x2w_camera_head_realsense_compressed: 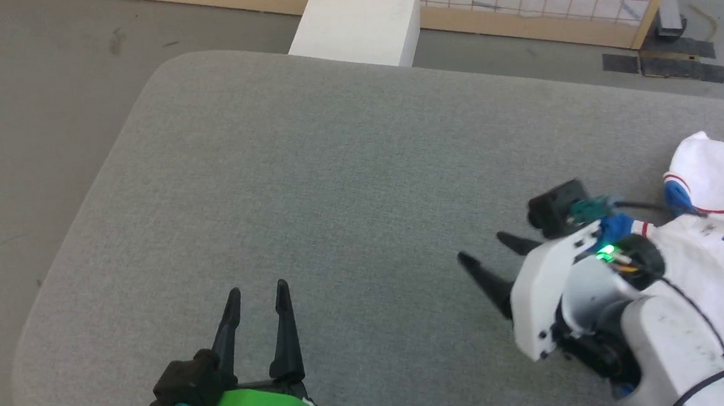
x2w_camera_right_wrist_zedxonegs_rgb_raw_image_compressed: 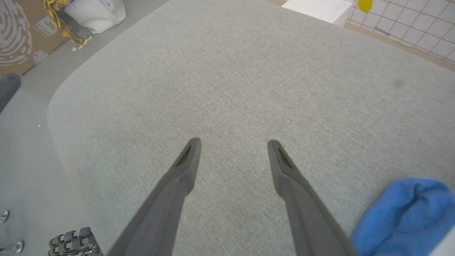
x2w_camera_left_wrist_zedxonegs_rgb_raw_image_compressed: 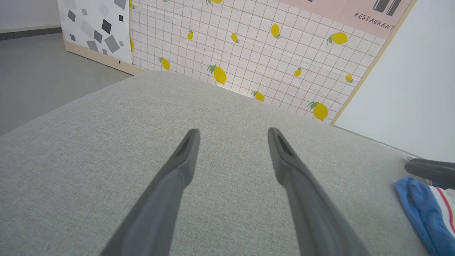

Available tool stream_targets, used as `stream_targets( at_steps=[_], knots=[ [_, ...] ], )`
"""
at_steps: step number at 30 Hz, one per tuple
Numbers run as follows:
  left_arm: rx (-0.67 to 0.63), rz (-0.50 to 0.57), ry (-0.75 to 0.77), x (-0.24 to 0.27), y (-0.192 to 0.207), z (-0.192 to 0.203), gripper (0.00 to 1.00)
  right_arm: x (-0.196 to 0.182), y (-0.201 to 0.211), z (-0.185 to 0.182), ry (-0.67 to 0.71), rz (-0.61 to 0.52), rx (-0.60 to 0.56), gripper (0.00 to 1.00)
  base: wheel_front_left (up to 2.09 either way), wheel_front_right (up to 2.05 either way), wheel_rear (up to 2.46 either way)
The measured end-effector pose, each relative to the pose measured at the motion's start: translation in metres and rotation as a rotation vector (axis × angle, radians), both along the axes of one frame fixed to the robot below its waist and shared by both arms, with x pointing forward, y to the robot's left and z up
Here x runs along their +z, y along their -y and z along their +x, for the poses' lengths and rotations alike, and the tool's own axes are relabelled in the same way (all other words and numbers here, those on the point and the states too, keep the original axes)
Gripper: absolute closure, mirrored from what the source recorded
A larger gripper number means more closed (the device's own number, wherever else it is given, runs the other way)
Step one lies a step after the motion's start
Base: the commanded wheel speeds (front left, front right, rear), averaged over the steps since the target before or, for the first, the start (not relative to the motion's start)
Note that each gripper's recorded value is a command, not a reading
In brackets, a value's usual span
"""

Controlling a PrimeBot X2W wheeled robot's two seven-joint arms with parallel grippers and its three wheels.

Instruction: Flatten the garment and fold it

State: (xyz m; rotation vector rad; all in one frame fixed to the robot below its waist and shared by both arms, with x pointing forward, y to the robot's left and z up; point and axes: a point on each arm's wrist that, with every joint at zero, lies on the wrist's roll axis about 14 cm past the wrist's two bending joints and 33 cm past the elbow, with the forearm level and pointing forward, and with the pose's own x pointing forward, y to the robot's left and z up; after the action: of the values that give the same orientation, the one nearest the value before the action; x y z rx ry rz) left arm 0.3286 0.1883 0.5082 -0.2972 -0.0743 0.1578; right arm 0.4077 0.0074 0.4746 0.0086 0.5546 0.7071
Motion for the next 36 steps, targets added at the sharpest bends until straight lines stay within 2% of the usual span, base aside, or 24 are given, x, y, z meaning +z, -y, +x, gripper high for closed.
stream_targets(
  at_steps=[4,8,15,18,21,26,30,36],
  knots=[
    [0.009,0.001,-0.003,-0.001,-0.003,0.000,0.00,-0.012,-0.010,-0.005,-0.023,0.014,0.015,0.00,0.00,0.00,0.00],
    [0.008,0.001,0.000,0.000,-0.003,0.000,0.00,-0.007,-0.004,0.001,0.016,0.036,-0.016,0.00,0.00,0.00,0.00],
    [-0.021,-0.002,0.016,0.004,0.006,0.003,0.00,0.025,0.034,0.024,0.164,0.087,-0.164,0.00,0.00,0.00,0.00],
    [-0.038,-0.002,0.019,0.005,0.010,0.005,0.00,0.027,0.060,0.025,0.174,0.073,-0.239,0.00,0.00,0.00,0.00],
    [-0.056,0.001,0.024,0.006,0.015,0.007,0.00,0.018,0.094,0.019,0.143,0.012,-0.310,0.00,0.00,0.00,0.00],
    [-0.082,0.001,0.017,0.003,0.023,0.009,0.00,-0.022,0.136,-0.013,-0.051,-0.134,-0.354,0.00,0.00,0.00,0.00],
    [-0.095,0.000,0.004,-0.001,0.026,0.011,0.00,-0.043,0.149,-0.032,-0.164,-0.197,-0.358,0.00,0.00,0.00,0.00],
    [-0.104,-0.001,-0.017,-0.008,0.028,0.012,0.00,-0.067,0.148,-0.038,-0.242,-0.228,-0.355,0.00,0.00,0.00,0.00]
  ],
)
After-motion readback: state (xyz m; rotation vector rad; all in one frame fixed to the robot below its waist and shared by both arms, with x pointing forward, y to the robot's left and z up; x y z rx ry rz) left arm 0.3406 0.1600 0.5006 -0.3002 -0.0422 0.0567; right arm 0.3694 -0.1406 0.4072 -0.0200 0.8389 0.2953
